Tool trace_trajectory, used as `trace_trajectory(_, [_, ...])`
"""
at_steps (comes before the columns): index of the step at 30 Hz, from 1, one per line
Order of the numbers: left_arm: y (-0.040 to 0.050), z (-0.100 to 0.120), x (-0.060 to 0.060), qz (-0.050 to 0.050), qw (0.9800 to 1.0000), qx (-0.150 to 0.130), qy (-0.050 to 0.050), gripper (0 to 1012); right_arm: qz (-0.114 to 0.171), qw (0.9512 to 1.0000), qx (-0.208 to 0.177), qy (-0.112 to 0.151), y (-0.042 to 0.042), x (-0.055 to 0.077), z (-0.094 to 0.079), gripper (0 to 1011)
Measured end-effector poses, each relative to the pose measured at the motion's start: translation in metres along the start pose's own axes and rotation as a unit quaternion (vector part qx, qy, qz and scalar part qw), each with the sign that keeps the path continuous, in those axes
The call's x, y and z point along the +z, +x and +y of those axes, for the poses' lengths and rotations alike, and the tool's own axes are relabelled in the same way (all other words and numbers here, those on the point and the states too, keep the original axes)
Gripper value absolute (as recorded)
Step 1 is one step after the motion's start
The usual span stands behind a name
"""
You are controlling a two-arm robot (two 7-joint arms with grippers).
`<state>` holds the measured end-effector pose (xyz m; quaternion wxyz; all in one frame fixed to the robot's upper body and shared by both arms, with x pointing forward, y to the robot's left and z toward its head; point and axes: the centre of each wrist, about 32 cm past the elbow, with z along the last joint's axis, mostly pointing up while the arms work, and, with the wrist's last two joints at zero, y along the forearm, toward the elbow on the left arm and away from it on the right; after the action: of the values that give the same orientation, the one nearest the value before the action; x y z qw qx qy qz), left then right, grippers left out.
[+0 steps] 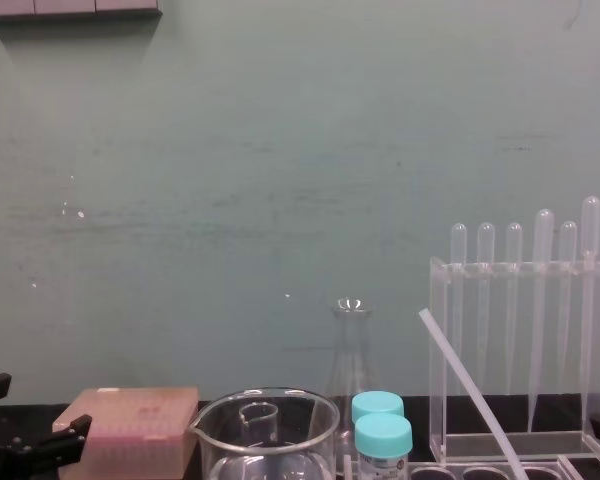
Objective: Pick up the stirring rod with one hand, then place it down.
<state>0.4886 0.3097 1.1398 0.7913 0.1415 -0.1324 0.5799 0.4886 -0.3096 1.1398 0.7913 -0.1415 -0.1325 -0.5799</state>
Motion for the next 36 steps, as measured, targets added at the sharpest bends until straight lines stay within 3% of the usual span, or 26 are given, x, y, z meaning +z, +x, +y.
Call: trace_trajectory(36, [0.0000, 0.0000, 0.0000, 0.000, 1.0000, 0.000, 0.000, 1000, 0.000, 1.0000, 0.000, 0.000, 0.0000, 0.0000, 0.0000, 1003])
